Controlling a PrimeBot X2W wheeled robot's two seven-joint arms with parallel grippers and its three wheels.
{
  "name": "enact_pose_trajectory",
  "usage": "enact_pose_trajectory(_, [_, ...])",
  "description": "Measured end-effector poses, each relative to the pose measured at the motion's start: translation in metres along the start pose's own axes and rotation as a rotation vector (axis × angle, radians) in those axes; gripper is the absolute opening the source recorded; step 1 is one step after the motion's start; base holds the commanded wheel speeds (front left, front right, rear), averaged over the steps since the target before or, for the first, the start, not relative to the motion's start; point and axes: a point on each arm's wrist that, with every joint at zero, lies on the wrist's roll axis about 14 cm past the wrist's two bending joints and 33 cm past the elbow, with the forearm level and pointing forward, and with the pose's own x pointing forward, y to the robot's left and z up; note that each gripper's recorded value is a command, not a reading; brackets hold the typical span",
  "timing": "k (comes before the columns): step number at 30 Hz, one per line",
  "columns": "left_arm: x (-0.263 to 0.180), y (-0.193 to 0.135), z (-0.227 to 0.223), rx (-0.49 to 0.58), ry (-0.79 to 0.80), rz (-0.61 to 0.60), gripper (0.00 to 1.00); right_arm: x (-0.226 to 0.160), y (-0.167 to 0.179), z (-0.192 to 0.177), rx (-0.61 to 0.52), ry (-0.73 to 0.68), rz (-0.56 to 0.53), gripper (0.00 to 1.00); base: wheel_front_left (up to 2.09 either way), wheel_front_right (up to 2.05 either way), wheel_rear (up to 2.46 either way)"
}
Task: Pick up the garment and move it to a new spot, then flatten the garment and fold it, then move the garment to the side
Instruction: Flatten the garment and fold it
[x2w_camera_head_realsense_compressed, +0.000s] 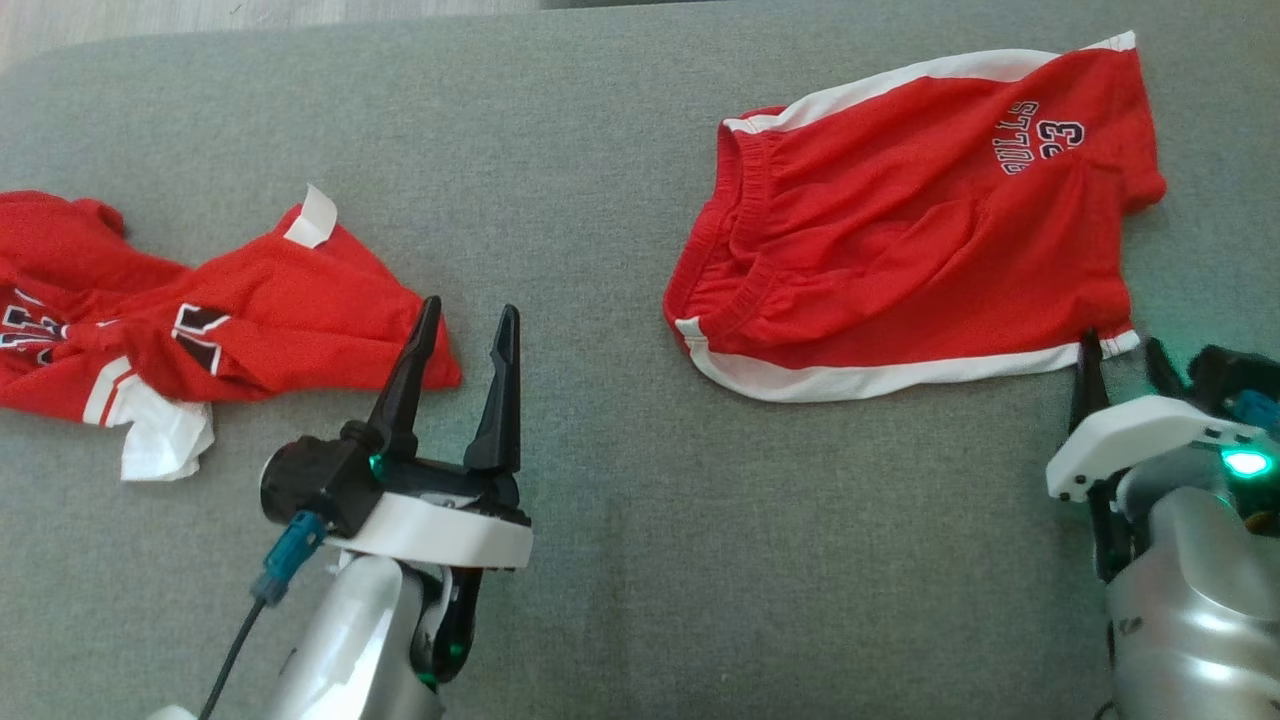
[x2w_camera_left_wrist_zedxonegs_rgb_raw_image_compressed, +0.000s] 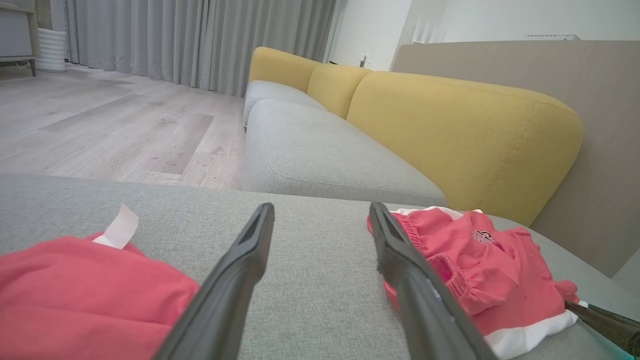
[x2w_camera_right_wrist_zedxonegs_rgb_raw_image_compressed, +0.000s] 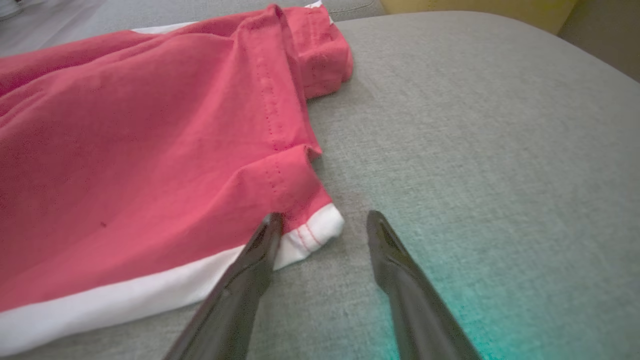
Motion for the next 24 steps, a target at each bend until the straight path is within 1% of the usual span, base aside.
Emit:
enact_pose_trajectory(1, [0.0,0.0,0.0,0.0,0.0,-0.001,1.0,0.0,0.001,0.0,-0.006,0.0,0.003,0.0,0.0,0.0,0.0])
enact_pose_trajectory(7, [0.001,-0.004,0.002,0.0,-0.006,-0.011,1.0,-0.003,0.002,0.005,-0.006,-0.03,0.008,0.0,0.0,0.0,0.0])
enact_pose_trajectory(12, [0.005,-0.013,0.004,0.006,-0.011,-0.038,1.0,-0.011,-0.009,0.016,0.013,-0.076,-0.017,0.0,0.0,0.0,0.0])
enact_pose_trajectory(15, [0.007,-0.021,-0.003,0.021,0.011,-0.063,1.0,-0.015,-0.02,0.024,0.026,-0.106,-0.042,0.0,0.0,0.0,0.0])
enact_pose_trajectory(18, [0.006,-0.033,-0.027,0.054,0.087,-0.121,1.0,-0.019,-0.028,0.026,0.032,-0.118,-0.059,0.0,0.0,0.0,0.0])
enact_pose_trajectory(21, [0.01,-0.051,-0.05,0.114,0.176,-0.212,1.0,-0.022,-0.035,0.024,0.041,-0.111,-0.078,0.0,0.0,0.0,0.0])
enact_pose_trajectory(23, [0.017,-0.061,-0.058,0.148,0.214,-0.262,1.0,-0.022,-0.039,0.022,0.047,-0.105,-0.085,0.0,0.0,0.0,0.0])
enact_pose_trajectory(24, [0.025,-0.069,-0.065,0.195,0.247,-0.314,1.0,-0.022,-0.04,0.02,0.051,-0.098,-0.085,0.0,0.0,0.0,0.0])
